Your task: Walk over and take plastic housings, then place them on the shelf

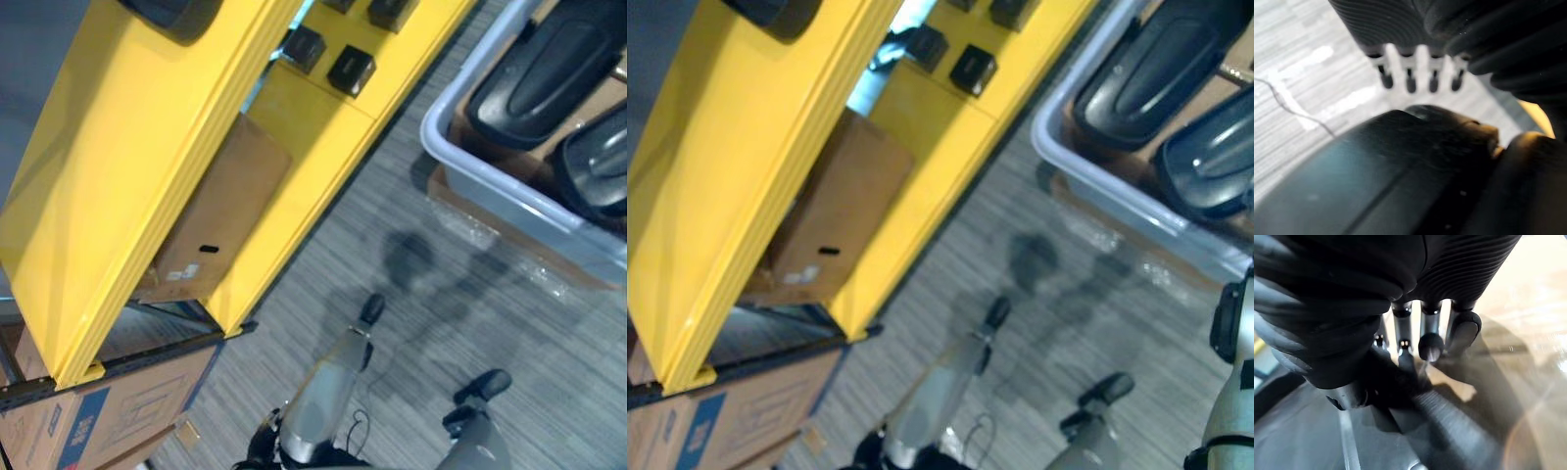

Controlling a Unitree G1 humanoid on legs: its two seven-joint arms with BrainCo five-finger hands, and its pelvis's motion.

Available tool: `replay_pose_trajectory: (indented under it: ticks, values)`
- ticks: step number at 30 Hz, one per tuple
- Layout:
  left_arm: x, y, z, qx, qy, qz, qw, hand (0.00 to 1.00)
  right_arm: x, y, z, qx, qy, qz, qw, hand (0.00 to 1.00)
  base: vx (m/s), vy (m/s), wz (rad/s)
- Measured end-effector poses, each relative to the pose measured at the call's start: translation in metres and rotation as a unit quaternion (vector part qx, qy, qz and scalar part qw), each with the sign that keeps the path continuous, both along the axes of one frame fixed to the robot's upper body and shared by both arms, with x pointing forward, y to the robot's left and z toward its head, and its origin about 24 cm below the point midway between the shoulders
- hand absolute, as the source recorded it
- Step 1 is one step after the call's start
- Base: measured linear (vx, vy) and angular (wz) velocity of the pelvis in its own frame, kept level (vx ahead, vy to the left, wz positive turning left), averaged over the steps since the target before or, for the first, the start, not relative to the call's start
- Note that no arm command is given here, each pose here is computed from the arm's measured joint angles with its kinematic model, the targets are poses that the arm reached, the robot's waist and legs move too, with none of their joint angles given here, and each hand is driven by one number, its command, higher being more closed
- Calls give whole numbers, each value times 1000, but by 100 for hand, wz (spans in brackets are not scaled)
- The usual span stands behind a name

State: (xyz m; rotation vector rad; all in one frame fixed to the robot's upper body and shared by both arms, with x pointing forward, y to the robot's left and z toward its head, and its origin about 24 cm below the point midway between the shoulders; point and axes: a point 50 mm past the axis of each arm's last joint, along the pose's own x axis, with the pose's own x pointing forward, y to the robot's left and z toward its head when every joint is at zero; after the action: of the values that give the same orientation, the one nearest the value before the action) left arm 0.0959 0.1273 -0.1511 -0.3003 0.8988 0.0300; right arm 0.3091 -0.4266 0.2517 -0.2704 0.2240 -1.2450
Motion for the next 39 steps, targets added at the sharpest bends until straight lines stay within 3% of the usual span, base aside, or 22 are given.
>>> replay_pose_trajectory:
  ticks: [5,15,19,24,26,31,33,39]
  values:
    - [7,8,4,2,-17,29,999,0,4,5,11,-88,-8,-12,996,100,-14,-20,-4]
    - [26,37,18,50,-75,99,991,0,18,28,27,-189,-58,-5,980,100,-26,-41,-5]
    - [51,47,44,71,-156,160,972,0,27,43,21,-235,-69,16,969,100,6,-45,5]
    - [88,61,110,125,-310,191,923,0,41,78,4,-278,-89,77,953,100,10,-60,5]
    - [97,67,136,178,-357,178,900,0,46,101,-14,-297,-96,113,943,100,4,-57,-3]
    - [99,78,148,309,-363,140,868,0,43,140,-61,-313,-87,182,928,100,63,-66,-8]
    - [104,83,156,368,-370,140,841,0,37,153,-71,-325,-93,205,919,100,75,-66,-11]
    - [128,97,184,454,-408,148,778,0,25,188,-81,-338,-122,267,894,100,48,-54,-21]
